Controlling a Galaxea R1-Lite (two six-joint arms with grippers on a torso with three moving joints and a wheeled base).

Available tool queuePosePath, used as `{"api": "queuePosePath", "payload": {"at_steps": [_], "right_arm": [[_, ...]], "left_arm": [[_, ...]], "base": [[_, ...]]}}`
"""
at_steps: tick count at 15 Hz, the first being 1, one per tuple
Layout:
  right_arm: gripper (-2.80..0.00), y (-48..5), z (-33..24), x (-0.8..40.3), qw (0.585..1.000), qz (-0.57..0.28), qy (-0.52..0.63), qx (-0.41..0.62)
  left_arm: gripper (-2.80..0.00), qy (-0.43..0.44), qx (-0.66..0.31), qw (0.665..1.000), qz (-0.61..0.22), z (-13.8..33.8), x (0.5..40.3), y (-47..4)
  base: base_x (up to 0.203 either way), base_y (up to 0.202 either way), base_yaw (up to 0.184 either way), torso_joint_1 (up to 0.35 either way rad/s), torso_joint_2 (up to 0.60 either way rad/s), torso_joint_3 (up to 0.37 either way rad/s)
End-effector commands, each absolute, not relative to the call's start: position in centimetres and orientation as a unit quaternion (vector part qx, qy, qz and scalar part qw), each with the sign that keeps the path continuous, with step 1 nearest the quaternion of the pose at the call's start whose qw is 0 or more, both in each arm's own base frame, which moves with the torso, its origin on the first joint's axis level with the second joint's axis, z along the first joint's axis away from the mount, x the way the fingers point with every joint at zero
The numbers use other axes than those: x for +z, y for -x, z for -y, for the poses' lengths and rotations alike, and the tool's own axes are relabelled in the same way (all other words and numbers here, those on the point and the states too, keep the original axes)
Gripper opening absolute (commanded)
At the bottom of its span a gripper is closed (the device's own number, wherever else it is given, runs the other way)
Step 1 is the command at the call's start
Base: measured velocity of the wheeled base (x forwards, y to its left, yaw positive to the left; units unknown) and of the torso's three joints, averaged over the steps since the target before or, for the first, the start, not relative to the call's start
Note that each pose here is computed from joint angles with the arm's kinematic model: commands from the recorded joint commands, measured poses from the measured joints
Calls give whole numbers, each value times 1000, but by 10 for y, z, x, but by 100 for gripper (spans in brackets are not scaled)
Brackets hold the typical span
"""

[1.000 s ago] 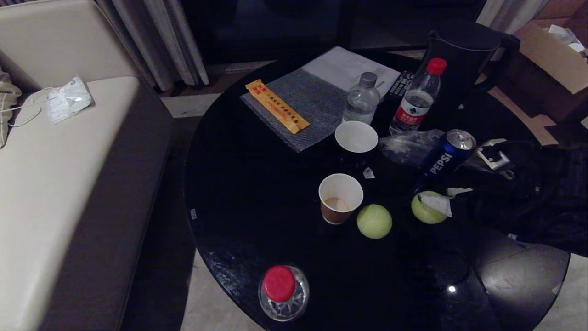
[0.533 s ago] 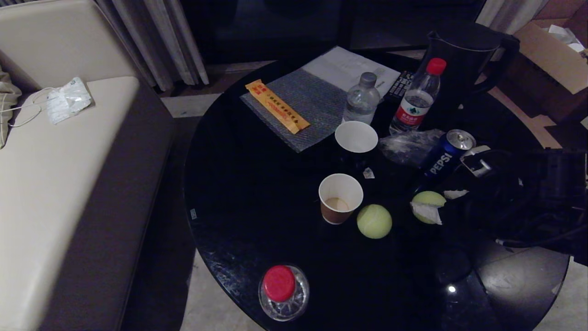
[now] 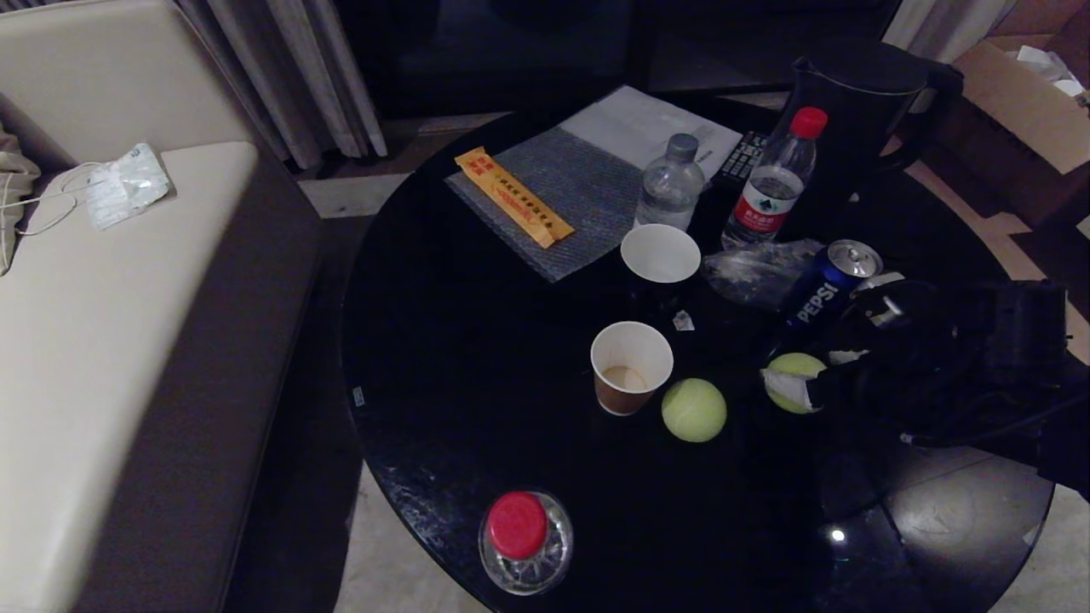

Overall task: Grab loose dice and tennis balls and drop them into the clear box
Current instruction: Pick up the ball on the table

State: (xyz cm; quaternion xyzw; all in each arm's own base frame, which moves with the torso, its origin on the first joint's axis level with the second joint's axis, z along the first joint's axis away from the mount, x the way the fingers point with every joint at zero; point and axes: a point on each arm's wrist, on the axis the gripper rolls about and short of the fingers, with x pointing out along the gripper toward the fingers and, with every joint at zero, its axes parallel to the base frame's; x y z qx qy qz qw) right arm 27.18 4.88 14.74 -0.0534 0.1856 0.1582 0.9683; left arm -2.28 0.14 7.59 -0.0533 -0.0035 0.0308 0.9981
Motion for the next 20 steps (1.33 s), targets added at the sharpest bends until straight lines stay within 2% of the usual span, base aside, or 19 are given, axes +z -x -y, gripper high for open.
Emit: {"api": "queuePosePath", "payload": {"at_steps": [1, 10, 11, 16, 20], "right_arm": [[0, -276, -49, 143, 967, -192, 53, 158], [0, -277, -49, 140, 966, -196, 53, 159], [-280, -277, -49, 140, 966, -196, 53, 159], [-280, -276, -49, 140, 966, -198, 56, 155], [-280, -257, -46, 156, 973, -174, 58, 139]], "left_arm": [[-280, 54, 31, 998, 2, -1, 75, 23], [-280, 54, 31, 998, 2, -1, 76, 23], [-280, 54, 31, 998, 2, -1, 76, 23], [-280, 54, 31, 998, 2, -1, 75, 23], [-280, 54, 31, 998, 2, -1, 76, 23]], "base": [[0, 0, 0, 0, 0, 0], [0, 0, 0, 0, 0, 0], [0, 0, 0, 0, 0, 0], [0, 0, 0, 0, 0, 0], [0, 0, 0, 0, 0, 0]]}}
